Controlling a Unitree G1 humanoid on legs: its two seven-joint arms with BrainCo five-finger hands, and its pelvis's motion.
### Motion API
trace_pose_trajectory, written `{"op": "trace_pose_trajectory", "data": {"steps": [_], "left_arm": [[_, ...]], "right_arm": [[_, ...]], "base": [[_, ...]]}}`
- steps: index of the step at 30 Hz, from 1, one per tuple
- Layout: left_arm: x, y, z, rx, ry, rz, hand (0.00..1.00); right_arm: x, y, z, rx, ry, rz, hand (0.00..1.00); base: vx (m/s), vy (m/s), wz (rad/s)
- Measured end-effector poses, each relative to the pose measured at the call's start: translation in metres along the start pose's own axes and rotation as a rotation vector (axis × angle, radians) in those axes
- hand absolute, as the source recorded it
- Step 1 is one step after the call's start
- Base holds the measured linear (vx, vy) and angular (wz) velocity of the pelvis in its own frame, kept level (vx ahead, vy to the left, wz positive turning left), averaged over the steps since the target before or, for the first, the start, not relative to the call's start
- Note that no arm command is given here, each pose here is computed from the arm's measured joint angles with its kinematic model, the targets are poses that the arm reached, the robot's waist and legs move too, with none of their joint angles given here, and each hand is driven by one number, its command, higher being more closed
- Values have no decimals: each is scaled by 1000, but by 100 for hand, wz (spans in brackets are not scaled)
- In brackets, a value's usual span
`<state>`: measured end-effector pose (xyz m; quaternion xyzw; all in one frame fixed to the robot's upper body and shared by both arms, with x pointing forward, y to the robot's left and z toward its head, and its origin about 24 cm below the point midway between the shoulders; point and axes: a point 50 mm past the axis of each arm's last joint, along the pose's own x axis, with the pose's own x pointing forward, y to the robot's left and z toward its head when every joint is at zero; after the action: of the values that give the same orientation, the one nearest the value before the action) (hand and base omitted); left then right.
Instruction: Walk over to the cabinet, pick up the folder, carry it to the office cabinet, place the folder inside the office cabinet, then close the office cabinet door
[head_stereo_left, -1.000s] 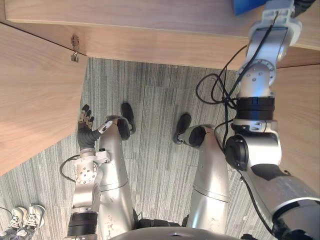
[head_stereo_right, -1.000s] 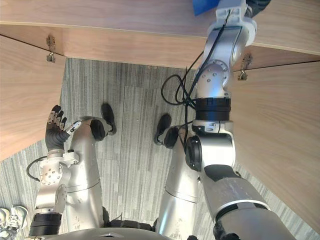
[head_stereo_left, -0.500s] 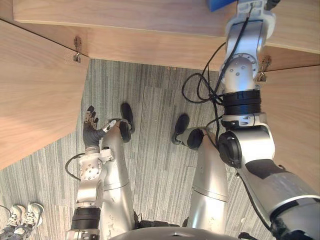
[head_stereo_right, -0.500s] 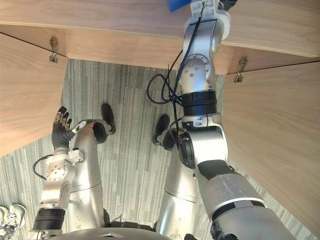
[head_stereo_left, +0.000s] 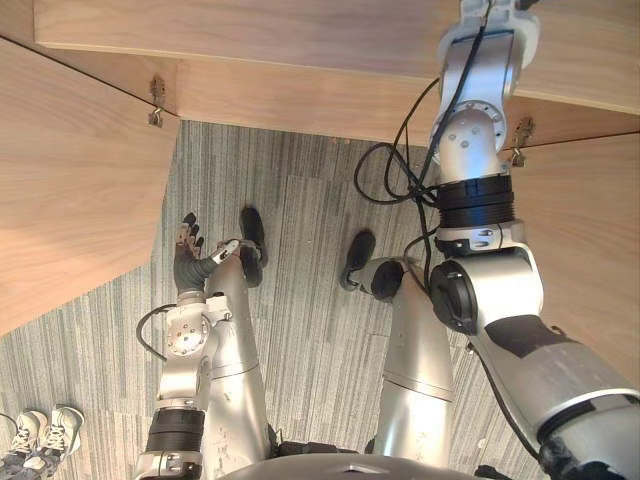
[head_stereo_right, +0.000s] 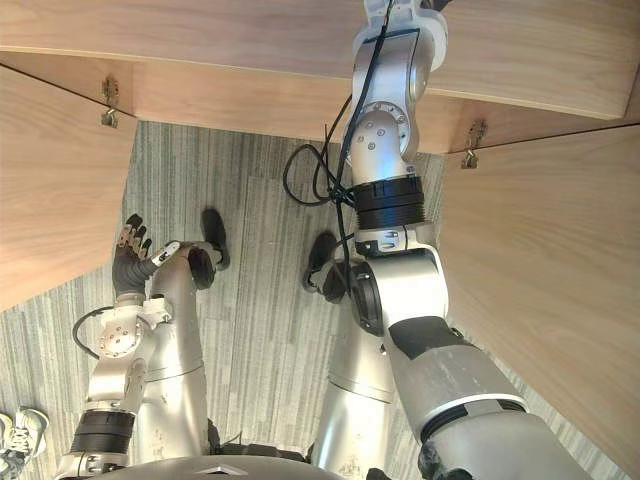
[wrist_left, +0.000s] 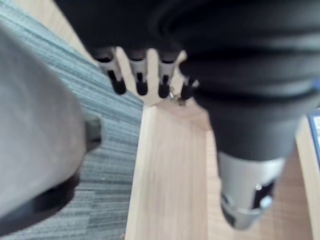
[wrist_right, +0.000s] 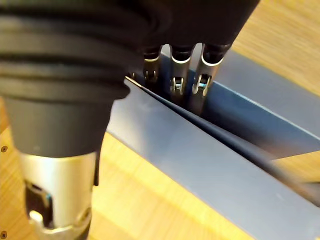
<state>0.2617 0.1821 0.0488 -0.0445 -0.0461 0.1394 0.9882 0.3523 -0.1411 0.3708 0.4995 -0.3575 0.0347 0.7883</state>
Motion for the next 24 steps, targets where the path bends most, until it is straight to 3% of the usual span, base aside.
{"op": "trace_pose_trajectory", "data": {"steps": [12,17,24], "left_arm": [[1,-1,-2,2,14,-2,0],[0,-1,-4,5,24,-3,0],[1,1,-4,7,24,0,0]], "right_arm": [[-2,-1,-3,-30,9,12,0],[-15,-12,-7,-186,31,66,0],[-24,-17,9,-569,0,258,0]], "base": [[5,9,-2],[3,4,-1],[16,20,-1]]}}
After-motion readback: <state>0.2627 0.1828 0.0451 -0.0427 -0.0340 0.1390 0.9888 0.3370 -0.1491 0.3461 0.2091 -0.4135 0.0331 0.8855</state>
